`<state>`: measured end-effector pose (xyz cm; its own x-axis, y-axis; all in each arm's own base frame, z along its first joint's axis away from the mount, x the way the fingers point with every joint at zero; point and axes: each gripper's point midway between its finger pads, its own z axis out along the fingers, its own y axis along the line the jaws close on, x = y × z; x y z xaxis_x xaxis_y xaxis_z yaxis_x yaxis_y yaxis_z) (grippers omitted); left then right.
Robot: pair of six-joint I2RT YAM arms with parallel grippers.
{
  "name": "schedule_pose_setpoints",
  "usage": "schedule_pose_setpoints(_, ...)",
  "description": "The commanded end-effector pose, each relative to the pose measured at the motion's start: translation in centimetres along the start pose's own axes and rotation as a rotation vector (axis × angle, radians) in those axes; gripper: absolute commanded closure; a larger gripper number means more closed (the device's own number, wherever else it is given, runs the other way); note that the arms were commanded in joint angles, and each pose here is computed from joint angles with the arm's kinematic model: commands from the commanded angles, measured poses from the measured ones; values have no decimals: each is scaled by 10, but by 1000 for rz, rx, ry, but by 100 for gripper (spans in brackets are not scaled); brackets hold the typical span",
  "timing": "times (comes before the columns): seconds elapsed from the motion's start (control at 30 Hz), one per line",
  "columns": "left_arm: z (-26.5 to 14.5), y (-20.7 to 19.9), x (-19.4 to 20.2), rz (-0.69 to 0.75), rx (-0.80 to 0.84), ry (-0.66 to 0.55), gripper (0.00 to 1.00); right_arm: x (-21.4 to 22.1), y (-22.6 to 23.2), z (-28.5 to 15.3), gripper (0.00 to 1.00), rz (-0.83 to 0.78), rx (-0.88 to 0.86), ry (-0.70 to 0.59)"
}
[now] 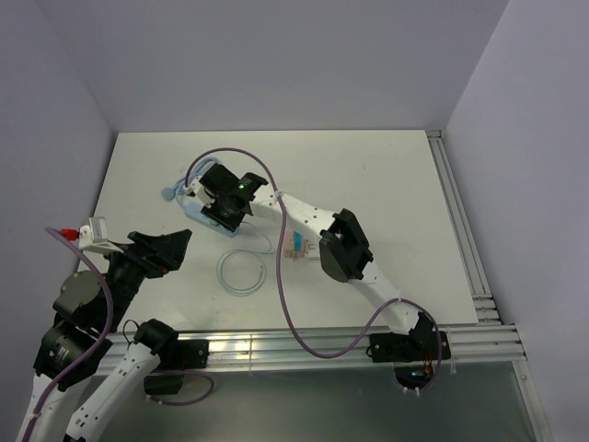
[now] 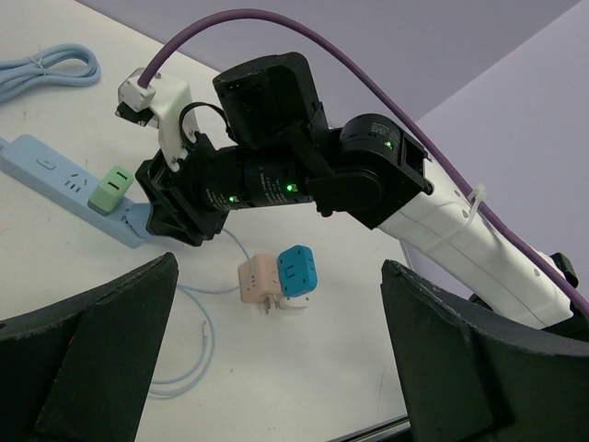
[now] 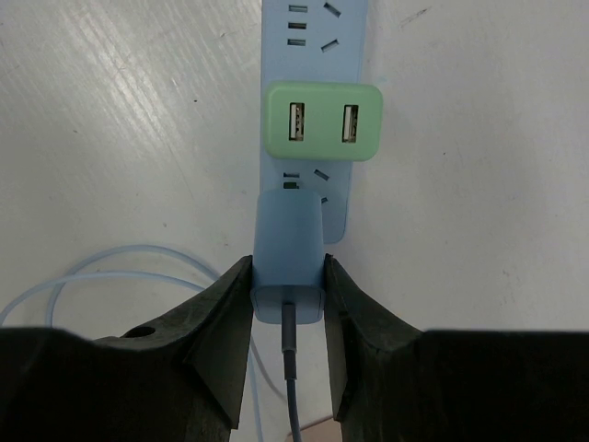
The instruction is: Insert the plug
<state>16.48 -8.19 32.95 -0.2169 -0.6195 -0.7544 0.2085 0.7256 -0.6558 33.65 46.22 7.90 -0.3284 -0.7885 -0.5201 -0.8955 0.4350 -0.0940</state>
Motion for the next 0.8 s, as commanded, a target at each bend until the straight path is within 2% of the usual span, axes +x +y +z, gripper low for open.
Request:
schedule_pose_setpoints(0.0,0,-8,-3,-10,34,-7,4,13,0,7,100,-6,19,54)
schedule_pose_setpoints(0.17,-2,-6,-4,-11,24,-10,4,-6,-16,13,100,21,108,-27)
schedule_pose_setpoints(0.77,6,-8,0,-16,31,4,4,-15,-26,44,97,73,118,-99)
